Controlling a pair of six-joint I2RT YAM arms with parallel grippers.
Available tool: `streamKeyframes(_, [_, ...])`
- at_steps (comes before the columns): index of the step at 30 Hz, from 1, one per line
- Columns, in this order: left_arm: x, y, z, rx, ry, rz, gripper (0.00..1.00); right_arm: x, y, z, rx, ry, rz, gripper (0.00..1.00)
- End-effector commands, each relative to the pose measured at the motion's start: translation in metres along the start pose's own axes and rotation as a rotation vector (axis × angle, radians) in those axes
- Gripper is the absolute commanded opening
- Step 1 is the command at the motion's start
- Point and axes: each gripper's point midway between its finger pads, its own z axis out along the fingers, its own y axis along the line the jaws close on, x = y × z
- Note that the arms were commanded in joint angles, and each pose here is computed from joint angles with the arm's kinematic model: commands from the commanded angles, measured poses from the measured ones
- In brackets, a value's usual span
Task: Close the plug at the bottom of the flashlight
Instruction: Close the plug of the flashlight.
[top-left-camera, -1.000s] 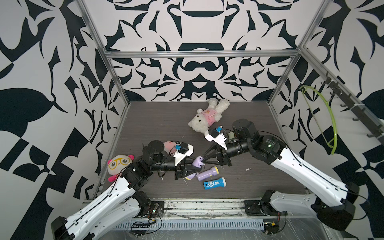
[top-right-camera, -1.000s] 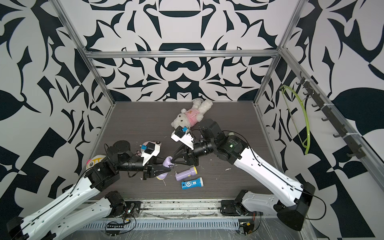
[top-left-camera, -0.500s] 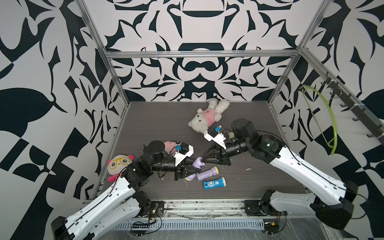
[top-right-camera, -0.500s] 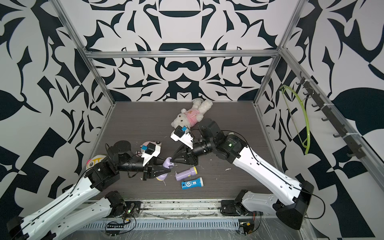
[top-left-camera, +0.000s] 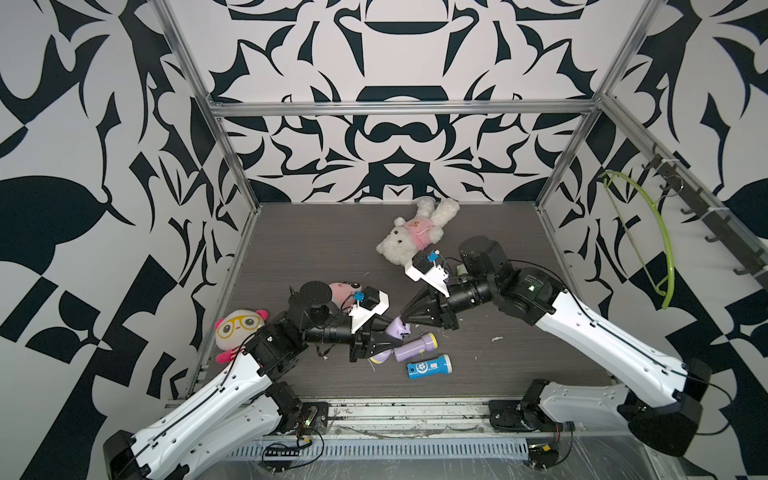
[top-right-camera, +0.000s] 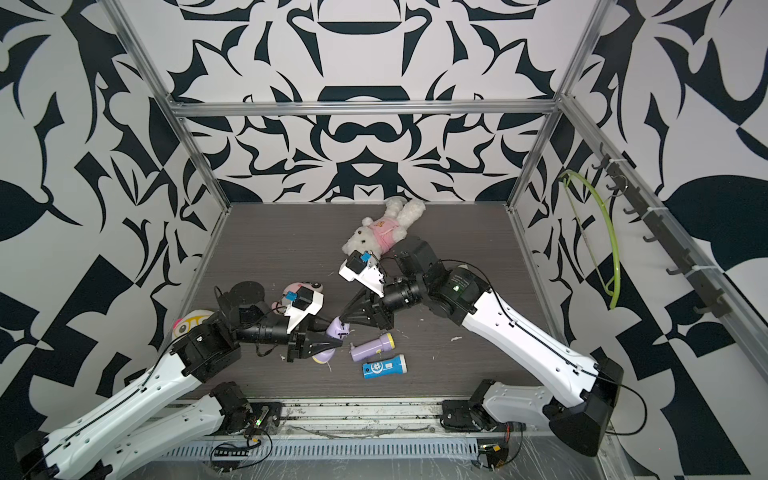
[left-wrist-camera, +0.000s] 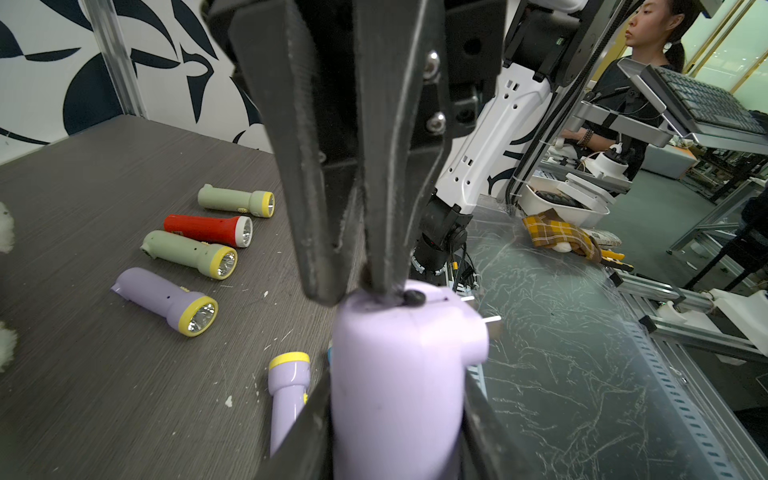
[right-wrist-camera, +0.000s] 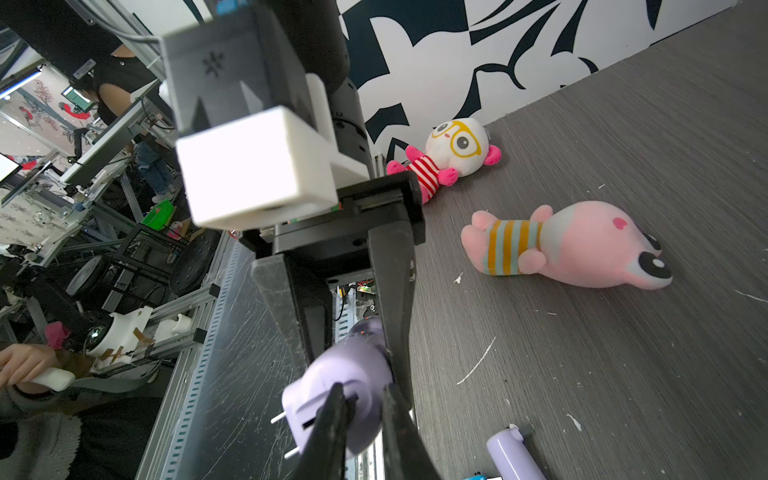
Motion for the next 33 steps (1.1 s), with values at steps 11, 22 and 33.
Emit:
streamKeyframes(11, [-0.025,-0.002,-0.005,-0.010,-0.072,0.071,0.21,-0.021,0.028,-0.015,-0.035,-0.037,-0.079,0.34])
streamKeyframes(22, [-0.026,-0.003,-0.005,-0.008,-0.077,0.076,0.22,-0.016,0.031,-0.014,-0.057,-0.033,-0.071,0.36])
streamKeyframes(33, [-0.032,-0.009,-0.009,0.008,-0.095,0.090,0.22,-0.009,0.024,-0.006,-0.070,-0.013,-0.048,0.35])
